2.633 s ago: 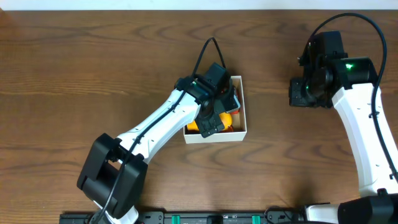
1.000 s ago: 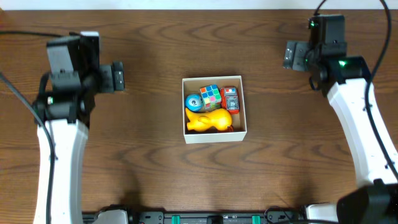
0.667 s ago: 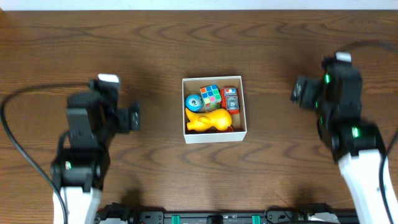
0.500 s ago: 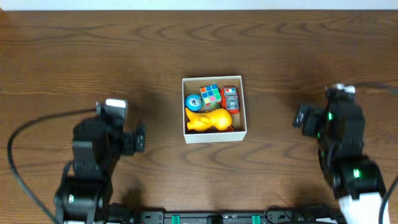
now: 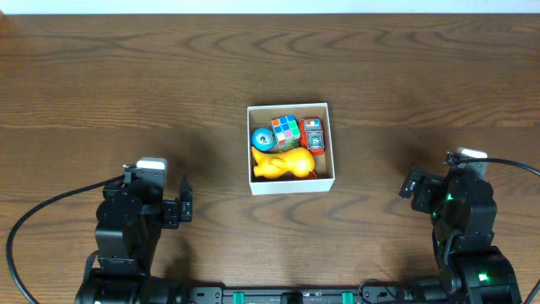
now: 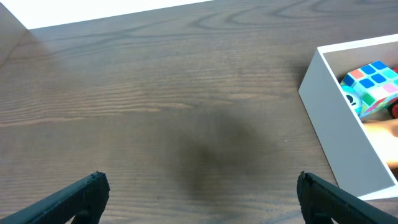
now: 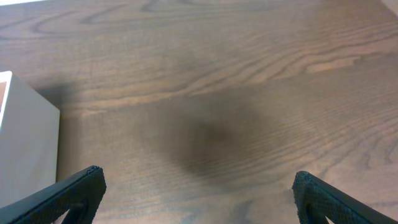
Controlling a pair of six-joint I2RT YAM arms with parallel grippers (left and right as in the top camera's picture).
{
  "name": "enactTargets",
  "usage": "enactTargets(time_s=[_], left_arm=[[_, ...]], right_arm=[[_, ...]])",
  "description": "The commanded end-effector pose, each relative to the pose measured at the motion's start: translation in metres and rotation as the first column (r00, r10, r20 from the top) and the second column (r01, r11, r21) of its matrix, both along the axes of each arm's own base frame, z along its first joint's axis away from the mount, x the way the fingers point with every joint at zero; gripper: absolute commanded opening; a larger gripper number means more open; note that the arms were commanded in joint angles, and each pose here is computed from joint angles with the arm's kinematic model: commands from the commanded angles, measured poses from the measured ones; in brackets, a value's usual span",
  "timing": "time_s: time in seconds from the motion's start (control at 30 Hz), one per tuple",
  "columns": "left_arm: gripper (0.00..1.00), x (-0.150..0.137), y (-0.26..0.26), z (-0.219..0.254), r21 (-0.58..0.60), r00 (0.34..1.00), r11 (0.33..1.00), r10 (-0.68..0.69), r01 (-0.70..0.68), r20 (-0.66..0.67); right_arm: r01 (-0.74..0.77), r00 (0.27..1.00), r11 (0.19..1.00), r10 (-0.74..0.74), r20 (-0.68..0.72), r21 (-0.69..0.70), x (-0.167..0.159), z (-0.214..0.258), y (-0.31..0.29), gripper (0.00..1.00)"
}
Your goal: Pack container
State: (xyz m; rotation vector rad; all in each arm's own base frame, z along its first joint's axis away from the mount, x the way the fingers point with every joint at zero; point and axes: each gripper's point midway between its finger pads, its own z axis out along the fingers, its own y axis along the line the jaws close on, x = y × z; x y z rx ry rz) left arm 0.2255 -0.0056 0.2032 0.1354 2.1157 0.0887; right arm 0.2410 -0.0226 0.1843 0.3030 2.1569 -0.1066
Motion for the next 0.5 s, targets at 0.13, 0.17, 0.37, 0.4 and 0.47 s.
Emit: enactTargets(time_s=[0.13, 0.17, 0.37, 0.4, 0.47], left_arm=[[0.98, 0.0008, 0.0013, -0.0022, -0.005, 1.000, 1.000, 0.016, -0.016, -0.012], [0.98, 0.0008, 0.0013, -0.0022, -0.005, 1.000, 1.000, 0.016, -0.016, -0.012], [0.98, 0.0008, 0.0013, -0.0022, -0.005, 1.000, 1.000, 0.016, -0.016, -0.012], [0.98, 0.0008, 0.0012, -0.0021, -0.005, 1.000, 1.000, 0.016, -0.016, -0.011], [0.98, 0.0008, 0.0013, -0.0022, -0.005, 1.000, 1.000, 0.016, -0.016, -0.012]], right_arm=[[0.024, 0.999, 1.000, -0.024, -0.040, -0.001, -0.0067, -0.0094, -0.0033, 0.99], [0.024, 0.999, 1.000, -0.024, -0.045, -0.002, -0.0074, -0.0102, -0.0033, 0.99], [0.024, 0.999, 1.000, -0.024, -0.048, -0.002, -0.0079, -0.0109, -0.0034, 0.99], [0.024, 0.999, 1.000, -0.024, -0.048, -0.002, -0.0079, -0.0107, -0.0034, 0.99], [0.024, 0.999, 1.000, -0.024, -0.047, -0.002, -0.0079, -0.0107, -0.0034, 0.99]])
